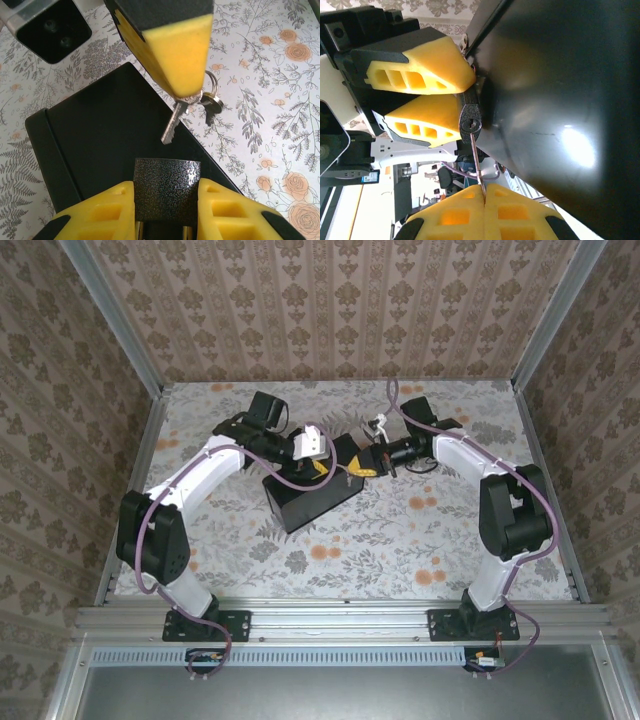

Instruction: Unlock a padlock with a key

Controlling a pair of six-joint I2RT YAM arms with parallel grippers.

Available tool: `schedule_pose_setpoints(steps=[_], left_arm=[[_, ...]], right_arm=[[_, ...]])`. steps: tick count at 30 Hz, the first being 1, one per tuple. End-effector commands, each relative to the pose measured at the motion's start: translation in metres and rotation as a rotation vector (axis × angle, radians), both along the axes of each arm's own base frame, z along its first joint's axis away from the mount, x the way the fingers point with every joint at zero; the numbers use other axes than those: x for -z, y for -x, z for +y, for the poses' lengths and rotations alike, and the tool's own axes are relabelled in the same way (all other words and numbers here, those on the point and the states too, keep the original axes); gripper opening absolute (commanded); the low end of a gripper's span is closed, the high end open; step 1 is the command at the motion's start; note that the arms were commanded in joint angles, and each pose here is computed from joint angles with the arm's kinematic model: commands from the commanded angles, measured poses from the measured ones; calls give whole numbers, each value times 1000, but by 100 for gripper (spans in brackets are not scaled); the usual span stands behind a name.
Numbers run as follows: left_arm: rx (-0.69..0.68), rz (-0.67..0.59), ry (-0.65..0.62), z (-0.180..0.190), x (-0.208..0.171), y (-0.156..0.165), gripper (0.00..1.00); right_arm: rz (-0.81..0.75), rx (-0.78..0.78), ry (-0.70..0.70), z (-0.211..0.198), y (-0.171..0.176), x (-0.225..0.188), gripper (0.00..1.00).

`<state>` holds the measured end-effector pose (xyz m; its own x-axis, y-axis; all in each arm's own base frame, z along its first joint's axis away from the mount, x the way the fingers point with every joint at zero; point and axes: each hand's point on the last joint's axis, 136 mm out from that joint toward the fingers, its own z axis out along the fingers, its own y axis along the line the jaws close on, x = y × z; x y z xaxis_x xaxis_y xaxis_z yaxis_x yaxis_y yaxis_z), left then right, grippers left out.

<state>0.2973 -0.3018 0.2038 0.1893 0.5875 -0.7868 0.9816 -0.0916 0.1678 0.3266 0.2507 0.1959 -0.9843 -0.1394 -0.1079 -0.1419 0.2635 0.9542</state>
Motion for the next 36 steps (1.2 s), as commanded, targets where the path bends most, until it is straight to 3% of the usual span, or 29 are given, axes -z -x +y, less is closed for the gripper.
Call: schedule_pose_setpoints(steps=[1,36], left_arm=[[27,42,-14,-3,6,7,10],[37,39,-9,-7,8,5,10]], right_arm=[[-20,-10,-11,3,-4,-6,0],[-4,-23,31,11,-7,7,0]])
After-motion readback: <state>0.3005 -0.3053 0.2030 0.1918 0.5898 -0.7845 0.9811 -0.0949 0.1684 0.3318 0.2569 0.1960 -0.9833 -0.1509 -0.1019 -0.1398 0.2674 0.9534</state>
